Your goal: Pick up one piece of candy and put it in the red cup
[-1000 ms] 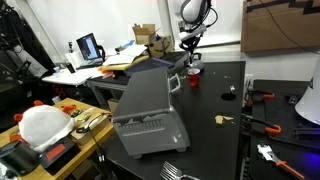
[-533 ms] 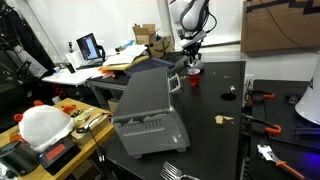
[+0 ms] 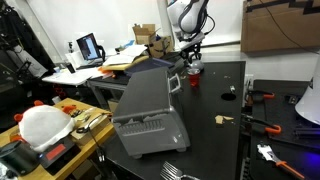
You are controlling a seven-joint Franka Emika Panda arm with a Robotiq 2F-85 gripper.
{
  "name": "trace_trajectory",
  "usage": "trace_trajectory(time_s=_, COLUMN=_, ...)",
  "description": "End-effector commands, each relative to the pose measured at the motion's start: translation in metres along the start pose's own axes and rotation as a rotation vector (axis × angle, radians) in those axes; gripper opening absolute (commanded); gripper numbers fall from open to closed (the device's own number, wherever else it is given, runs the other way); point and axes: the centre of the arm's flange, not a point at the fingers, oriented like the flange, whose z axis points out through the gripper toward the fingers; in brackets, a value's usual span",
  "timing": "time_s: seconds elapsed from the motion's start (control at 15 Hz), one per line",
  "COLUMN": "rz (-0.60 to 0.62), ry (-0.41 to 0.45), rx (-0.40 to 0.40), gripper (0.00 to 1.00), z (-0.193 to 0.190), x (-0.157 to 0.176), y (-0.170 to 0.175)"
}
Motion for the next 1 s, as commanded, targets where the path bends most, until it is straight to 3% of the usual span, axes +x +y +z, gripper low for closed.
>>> trace_trajectory(time_s=0.0, rz=-0.005, ry=-0.012, rx=0.021, gripper=0.85, z=-0.024, x=-0.011, y=-0.008)
trace_trajectory(time_s=0.13, rz=-0.043, ry=-0.007, rx=0.033, gripper=0.99, z=-0.039, x=-0.02, y=-0.014)
trace_trajectory(time_s=0.2, rz=-0.066, ry=-0.002, rx=0.038, gripper=1.0, z=-0.048, x=-0.024, y=-0.018)
trace_trajectory(time_s=0.93, rz=-0.289, ry=0.047, rx=0.072, gripper=1.0, z=-0.13, x=-0.061, y=-0.035)
